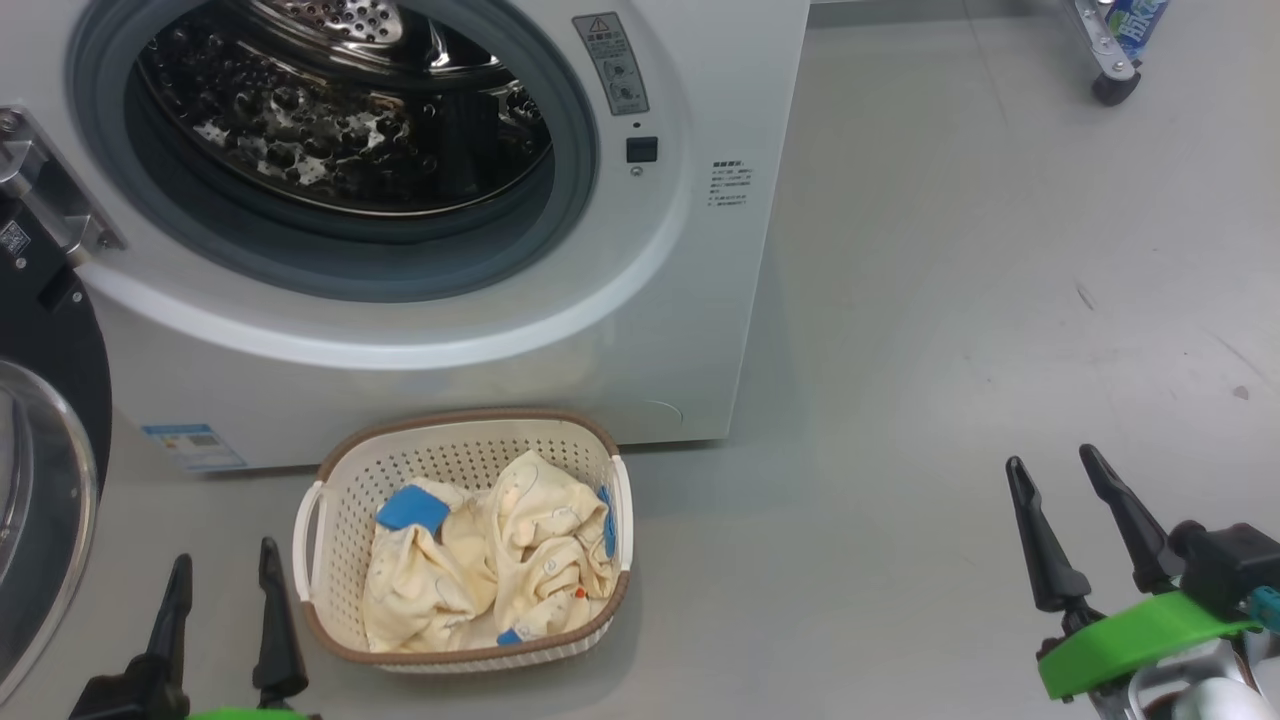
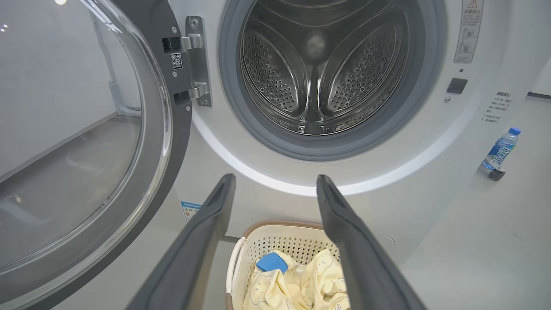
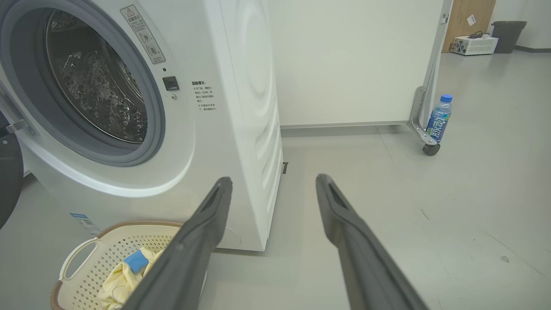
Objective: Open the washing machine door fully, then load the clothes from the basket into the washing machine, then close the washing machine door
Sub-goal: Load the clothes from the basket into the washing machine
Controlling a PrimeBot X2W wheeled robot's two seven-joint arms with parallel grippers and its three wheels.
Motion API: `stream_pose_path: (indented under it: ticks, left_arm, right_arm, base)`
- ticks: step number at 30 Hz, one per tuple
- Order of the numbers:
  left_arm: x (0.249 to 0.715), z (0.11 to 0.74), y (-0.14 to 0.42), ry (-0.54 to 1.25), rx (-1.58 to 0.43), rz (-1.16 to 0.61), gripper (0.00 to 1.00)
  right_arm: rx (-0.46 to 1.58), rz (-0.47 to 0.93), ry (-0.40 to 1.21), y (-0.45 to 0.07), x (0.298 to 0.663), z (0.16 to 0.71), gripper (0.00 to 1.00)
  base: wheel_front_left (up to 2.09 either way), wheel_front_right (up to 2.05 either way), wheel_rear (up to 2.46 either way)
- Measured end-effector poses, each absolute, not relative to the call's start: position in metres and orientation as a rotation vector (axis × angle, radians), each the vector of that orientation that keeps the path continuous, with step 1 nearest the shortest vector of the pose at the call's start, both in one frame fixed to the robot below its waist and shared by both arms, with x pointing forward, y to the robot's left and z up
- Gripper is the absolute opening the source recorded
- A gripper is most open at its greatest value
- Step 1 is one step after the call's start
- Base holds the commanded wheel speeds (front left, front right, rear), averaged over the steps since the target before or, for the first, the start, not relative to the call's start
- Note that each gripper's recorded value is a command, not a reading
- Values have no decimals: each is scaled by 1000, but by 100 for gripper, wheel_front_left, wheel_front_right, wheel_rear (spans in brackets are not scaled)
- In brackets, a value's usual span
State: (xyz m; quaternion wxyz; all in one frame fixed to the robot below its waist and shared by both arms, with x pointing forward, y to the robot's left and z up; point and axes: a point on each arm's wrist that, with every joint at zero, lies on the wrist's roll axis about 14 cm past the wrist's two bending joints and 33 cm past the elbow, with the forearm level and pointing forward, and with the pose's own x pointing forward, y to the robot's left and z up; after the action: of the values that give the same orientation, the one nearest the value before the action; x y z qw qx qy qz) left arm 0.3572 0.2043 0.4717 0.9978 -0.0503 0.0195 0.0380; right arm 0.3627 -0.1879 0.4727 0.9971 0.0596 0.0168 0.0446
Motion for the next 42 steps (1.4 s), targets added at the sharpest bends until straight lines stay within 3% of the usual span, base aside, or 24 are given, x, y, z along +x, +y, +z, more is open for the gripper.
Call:
stream_pose_path:
  ticks: [42]
  left_arm:
    - [381,448,197,101,-123,62,100]
  right_arm:
    - [129,120,91,-177,389,450,100]
  base:
    - [0,0,0]
